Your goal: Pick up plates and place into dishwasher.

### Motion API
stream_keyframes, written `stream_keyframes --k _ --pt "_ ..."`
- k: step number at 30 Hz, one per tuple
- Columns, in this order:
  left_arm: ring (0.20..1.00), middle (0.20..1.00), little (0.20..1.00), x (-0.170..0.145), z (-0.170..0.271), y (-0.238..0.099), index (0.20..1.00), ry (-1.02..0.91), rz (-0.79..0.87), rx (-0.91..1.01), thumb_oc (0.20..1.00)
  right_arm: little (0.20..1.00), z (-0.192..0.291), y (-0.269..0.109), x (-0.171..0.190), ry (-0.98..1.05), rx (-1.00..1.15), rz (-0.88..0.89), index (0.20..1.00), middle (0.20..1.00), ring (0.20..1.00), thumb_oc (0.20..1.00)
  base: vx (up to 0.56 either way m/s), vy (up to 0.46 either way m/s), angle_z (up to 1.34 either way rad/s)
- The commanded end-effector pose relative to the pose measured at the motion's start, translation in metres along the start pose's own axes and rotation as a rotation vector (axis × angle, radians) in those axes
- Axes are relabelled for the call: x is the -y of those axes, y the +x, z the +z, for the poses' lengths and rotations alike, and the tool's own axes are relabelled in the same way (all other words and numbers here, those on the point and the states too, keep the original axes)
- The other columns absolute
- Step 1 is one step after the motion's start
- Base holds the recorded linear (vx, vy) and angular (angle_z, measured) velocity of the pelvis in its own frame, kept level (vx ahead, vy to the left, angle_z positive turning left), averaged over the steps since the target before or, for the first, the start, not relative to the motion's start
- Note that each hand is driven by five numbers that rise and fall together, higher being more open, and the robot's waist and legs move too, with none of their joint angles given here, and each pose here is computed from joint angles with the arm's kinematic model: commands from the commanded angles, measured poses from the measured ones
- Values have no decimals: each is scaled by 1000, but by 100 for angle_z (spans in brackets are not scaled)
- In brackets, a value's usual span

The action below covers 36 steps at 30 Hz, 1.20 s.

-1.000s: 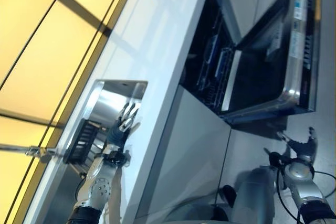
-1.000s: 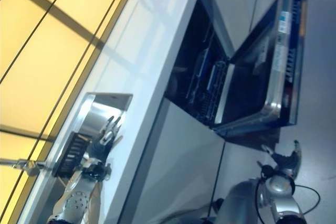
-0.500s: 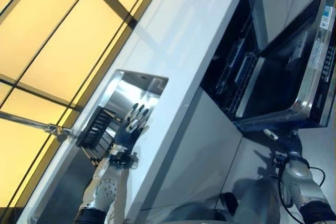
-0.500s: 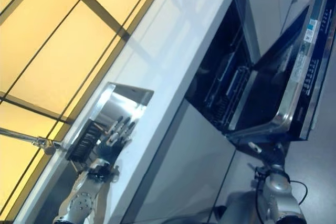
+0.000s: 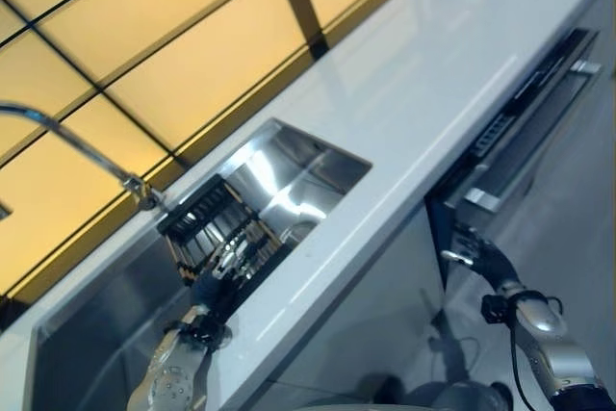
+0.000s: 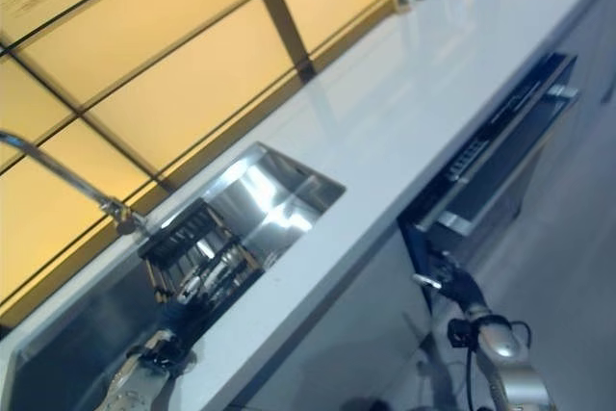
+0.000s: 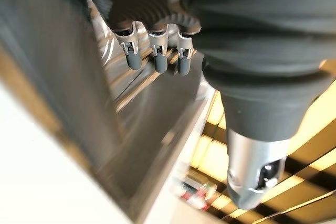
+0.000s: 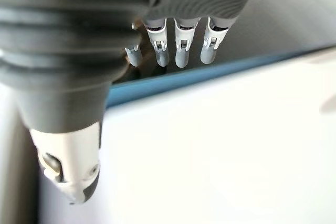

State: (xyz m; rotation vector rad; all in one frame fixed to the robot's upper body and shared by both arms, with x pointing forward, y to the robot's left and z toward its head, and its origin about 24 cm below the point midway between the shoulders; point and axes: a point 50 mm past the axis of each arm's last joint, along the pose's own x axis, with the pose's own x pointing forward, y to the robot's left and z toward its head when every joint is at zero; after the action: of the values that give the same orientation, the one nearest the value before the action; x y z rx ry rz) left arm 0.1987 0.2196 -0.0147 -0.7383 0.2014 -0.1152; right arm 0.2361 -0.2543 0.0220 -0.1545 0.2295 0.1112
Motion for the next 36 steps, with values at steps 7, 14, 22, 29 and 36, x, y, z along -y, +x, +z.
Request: stream_keyframes --k 7,14,22,29,36 --pt "1000 1000 1000 -12 49 7 1000 322 51 48 1000 1000 106 21 -38 51 564 193 1000 1000 1000 1000 -70 -111 14" --pt "1000 1000 1000 -9 62 5 1000 379 67 73 1000 1000 47 7 3 87 247 -268 1000 1000 1000 1000 -79 -41 15" --pt "1000 1000 1000 -8 86 7 1000 407 107 160 1000 1000 -22 -45 73 279 -137 -891 1000 1000 1000 1000 -72 -55 11" --pt "1000 1000 1000 2 94 20 1000 376 101 217 1000 1000 -18 -88 114 287 -172 -1586 1000 1000 1000 1000 -63 -73 33" --pt "1000 1000 1000 24 92 35 1000 314 72 252 1000 1000 133 -63 105 53 625 -1496 1000 1000 1000 1000 -62 -31 2"
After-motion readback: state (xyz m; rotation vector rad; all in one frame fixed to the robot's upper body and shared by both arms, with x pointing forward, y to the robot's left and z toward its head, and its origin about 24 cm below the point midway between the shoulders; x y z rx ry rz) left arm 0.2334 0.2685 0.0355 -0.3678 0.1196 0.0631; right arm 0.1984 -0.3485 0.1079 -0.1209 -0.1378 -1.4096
